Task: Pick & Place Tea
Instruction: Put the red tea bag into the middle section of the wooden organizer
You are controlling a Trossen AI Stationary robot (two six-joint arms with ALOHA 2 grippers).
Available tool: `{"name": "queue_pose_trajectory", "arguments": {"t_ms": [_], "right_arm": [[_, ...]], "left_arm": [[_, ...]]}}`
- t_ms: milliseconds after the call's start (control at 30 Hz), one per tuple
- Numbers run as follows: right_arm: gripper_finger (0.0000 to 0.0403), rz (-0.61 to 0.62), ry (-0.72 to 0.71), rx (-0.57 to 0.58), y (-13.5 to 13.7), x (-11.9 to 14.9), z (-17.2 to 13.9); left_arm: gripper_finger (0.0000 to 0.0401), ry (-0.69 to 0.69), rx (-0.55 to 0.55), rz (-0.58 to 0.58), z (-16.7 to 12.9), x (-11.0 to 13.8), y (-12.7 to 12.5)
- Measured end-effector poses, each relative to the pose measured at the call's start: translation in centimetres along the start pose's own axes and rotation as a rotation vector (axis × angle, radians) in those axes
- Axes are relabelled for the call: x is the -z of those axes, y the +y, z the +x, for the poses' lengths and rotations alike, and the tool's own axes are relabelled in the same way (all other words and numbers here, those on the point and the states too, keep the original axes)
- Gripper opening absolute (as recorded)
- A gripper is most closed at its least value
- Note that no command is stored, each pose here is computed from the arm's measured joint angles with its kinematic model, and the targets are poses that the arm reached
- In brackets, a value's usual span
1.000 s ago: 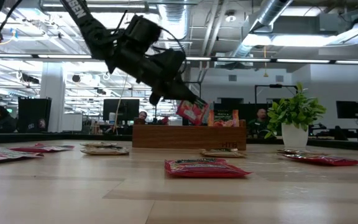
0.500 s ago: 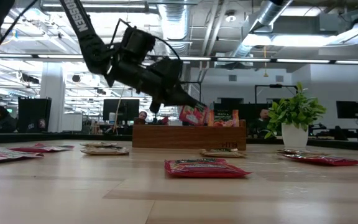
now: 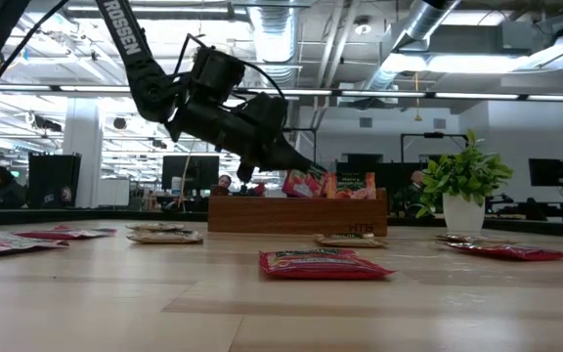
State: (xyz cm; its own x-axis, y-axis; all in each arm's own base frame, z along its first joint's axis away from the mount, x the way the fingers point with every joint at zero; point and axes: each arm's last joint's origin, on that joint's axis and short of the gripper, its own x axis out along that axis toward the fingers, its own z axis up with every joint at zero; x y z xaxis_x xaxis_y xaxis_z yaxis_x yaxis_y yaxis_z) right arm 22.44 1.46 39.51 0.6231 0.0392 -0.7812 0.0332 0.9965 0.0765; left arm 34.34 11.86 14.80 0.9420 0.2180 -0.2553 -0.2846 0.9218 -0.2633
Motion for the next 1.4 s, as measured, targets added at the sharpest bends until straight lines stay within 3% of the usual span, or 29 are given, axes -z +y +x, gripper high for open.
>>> {"name": "queue_pose_trajectory", "arguments": {"t_ms": [800, 1400], "right_arm": [[0.0014, 0.000, -0.012, -0.002, 0.02, -0.12, -0.01], [0.0014, 0.000, -0.012, -0.002, 0.02, -0.12, -0.01]], "left_arm": [[0.0005, 0.000, -0.061, -0.021, -0.01, 0.08, 0.19], [0.0109, 0.032, -0.053, -0.008, -0.02, 0.33, 0.21]]}}
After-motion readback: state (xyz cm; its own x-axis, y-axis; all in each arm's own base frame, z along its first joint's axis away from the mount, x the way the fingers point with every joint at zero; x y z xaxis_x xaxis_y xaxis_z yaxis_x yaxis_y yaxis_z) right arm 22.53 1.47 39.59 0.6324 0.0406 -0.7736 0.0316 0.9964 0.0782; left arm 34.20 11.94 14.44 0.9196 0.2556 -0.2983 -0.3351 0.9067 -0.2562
